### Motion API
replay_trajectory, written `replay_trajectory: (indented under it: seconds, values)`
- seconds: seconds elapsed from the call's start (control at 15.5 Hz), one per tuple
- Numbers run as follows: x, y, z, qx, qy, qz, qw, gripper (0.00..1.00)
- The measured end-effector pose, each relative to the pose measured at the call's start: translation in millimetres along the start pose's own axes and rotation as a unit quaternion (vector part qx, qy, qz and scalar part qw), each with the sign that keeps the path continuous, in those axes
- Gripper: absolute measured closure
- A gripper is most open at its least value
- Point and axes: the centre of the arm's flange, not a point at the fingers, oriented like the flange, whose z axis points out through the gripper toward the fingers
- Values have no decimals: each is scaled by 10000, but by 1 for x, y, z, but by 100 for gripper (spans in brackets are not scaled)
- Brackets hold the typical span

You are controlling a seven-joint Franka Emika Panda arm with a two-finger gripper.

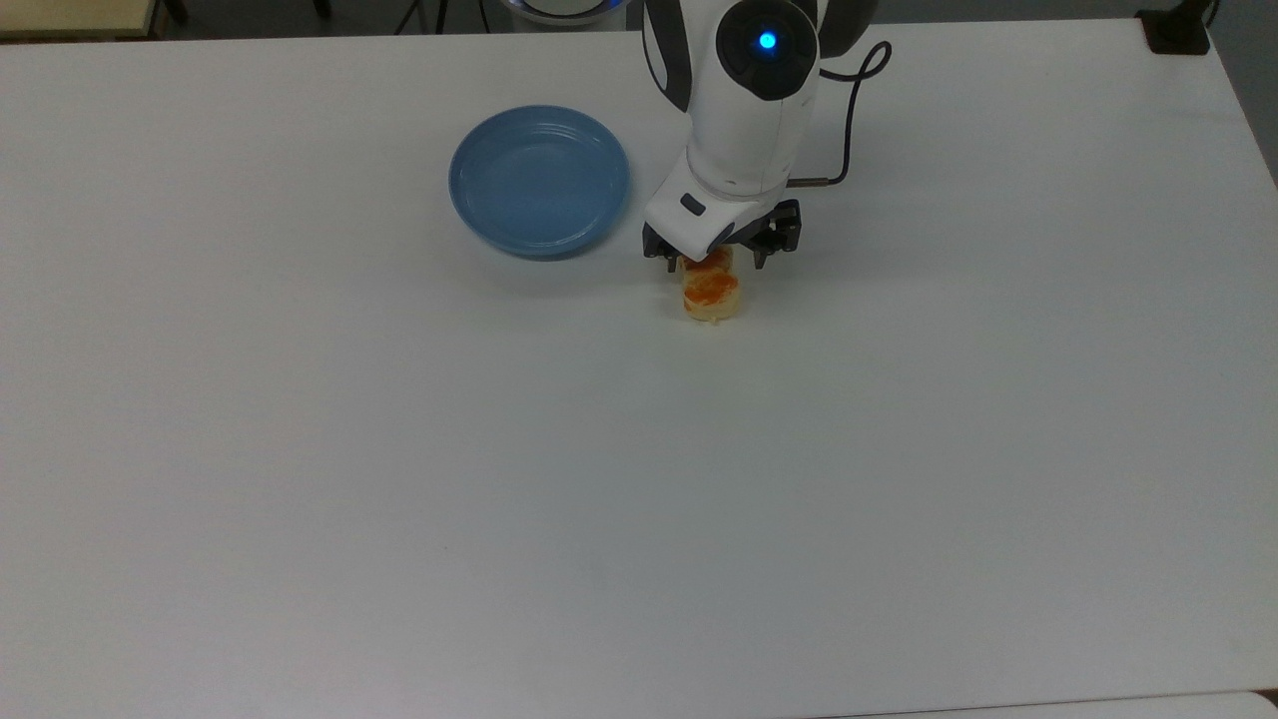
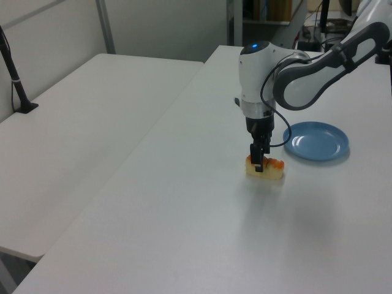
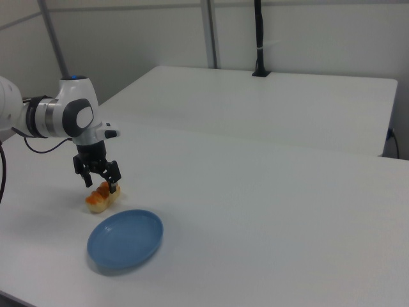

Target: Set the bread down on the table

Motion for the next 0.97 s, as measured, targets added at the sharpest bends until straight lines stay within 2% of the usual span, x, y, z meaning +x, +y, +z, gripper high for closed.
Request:
replay_trajectory:
  seconds: [0.13, 0.26, 0.39, 0.58, 0.77, 0.97]
  values:
    - [2, 2, -4, 10, 45, 17, 10000, 0]
    - [6, 7, -23, 44, 197, 68, 9998, 0]
    - [2, 19, -55, -35, 238, 110, 9997, 0]
    - [-17, 68, -139, -228, 339, 424, 9983, 0]
    - [-38, 148, -205, -197, 615, 985, 9930, 0]
    - [-63, 204, -251, -209, 895, 1233, 9881, 0]
